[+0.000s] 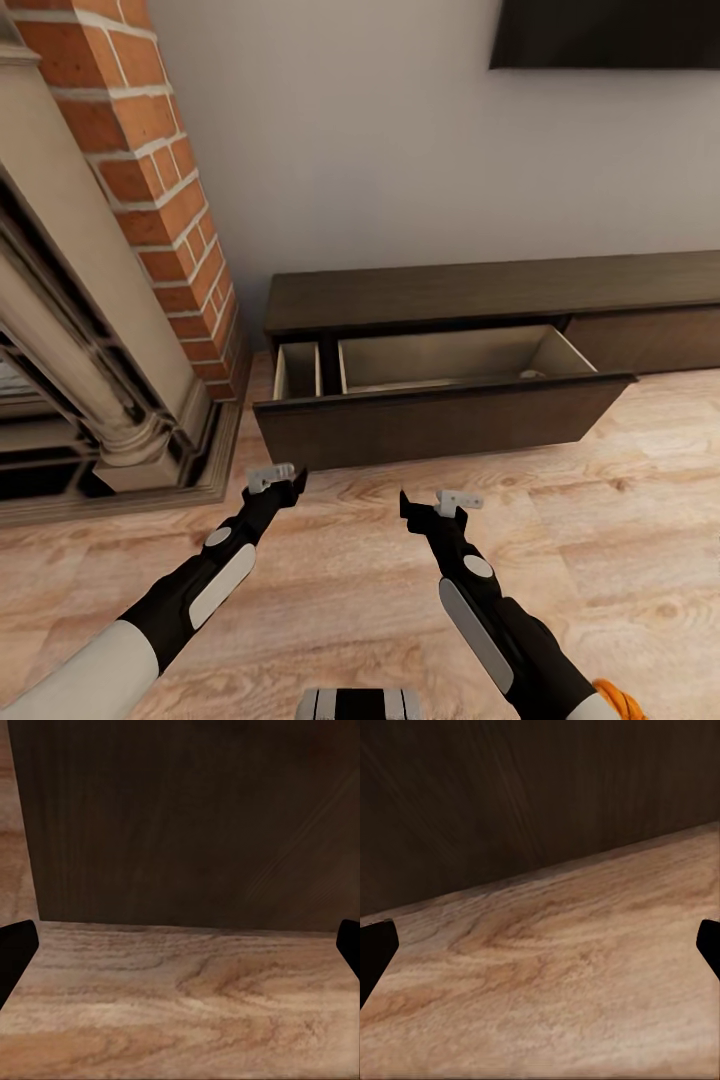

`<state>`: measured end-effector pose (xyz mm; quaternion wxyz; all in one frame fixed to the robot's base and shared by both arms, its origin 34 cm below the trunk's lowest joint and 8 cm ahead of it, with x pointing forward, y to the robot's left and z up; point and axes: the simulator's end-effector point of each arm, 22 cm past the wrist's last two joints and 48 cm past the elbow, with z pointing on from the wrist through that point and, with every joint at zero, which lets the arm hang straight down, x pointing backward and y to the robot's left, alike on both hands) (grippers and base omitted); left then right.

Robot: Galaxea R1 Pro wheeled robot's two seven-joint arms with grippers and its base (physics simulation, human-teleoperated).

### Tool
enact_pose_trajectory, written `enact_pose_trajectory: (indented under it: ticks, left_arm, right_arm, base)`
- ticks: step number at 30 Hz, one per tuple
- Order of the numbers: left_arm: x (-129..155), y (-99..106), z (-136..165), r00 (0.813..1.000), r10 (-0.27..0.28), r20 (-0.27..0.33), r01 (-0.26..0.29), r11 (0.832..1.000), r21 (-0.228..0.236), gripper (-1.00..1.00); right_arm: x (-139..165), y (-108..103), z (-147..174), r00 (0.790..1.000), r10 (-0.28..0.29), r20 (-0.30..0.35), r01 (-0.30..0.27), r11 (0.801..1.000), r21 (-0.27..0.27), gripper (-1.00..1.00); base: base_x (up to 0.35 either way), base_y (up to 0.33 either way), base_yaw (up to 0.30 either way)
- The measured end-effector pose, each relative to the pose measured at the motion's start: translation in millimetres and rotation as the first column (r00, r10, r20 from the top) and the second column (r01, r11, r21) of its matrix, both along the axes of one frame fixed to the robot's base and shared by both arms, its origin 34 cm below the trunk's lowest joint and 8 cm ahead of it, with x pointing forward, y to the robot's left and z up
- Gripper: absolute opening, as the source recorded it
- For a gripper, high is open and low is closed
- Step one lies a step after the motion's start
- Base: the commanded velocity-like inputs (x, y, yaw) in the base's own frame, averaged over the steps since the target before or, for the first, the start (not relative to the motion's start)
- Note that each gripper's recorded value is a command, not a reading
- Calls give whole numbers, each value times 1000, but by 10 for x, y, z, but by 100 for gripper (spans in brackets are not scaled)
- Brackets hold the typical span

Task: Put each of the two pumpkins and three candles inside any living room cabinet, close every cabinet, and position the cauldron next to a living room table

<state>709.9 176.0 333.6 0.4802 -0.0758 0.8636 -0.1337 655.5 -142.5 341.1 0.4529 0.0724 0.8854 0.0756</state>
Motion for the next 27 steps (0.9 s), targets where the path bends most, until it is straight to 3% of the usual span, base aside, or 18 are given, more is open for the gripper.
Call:
enact_pose_trajectory:
  ticks: [11,27]
  left_arm:
    - [-4,-10,-16,1000,-1,-1,1,1000,0,100]
    - [-19,3,-44,1000,1,-8,-1,1000,4,100]
  right_arm:
    - [-8,-10,-27,1000,-1,-4,1,1000,-1,100]
    - [-6,-14,-23,1000,-2,-4,2,1000,0,100]
  base:
    - [7,0,0]
    - [150,0,0]
